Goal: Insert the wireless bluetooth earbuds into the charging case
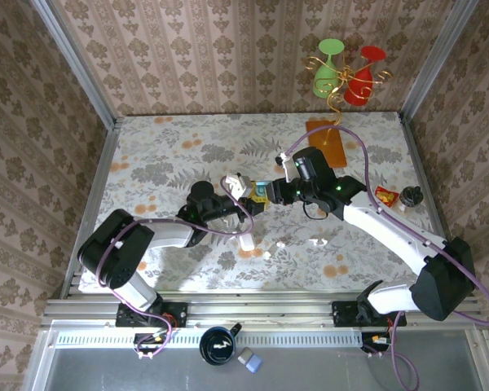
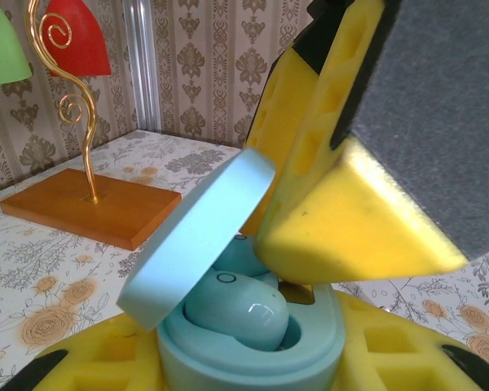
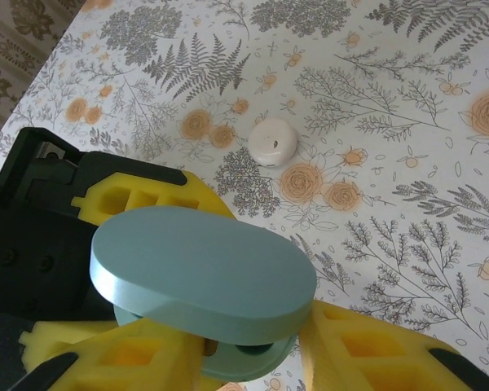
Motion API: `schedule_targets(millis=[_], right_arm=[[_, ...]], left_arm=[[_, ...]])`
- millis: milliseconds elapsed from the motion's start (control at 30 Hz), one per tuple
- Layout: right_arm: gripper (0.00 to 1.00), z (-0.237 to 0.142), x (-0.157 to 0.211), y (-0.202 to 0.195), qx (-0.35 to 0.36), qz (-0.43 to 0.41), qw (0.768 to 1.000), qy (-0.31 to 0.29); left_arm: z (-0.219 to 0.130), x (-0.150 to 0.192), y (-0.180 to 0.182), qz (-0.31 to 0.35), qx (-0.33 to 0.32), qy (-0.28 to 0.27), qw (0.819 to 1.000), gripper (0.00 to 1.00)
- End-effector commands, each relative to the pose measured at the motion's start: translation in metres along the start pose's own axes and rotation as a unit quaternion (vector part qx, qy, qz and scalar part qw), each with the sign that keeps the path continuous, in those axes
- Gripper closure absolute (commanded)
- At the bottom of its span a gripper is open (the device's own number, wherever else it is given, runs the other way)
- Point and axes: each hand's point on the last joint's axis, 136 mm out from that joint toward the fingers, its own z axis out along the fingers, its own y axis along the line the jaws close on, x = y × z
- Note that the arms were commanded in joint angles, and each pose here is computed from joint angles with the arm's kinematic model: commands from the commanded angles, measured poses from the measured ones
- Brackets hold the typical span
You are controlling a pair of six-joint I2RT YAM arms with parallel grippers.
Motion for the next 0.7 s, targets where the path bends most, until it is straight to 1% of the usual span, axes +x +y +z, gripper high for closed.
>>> schedule_targets(millis=[0,400,433,667], right_arm=[[0.61,-0.017,-0.019,0.026,-0.040,-0.014,0.999,-0.029],[0.41,-0.030,-0.031,0.014,-0.006,0.000,0.998,-0.063],[0.40,-0.030,-0.032,0.013,-0.003,0.002,0.998,-0.065],[0.30,-0.029,-0.038,0.008,0.002,0.012,0.997,-0.074]], left_arm=[[0.002,-0.010,-0.003,0.003,0.015,-0.018,1.000,0.84],[0.000,-0.007,-0.001,-0.001,0.012,-0.019,1.000,0.84],[0.000,-0.007,-0.007,0.001,0.028,-0.019,0.999,0.84],[-0.001,-0.008,-0.012,0.005,0.041,-0.025,0.999,0.84]])
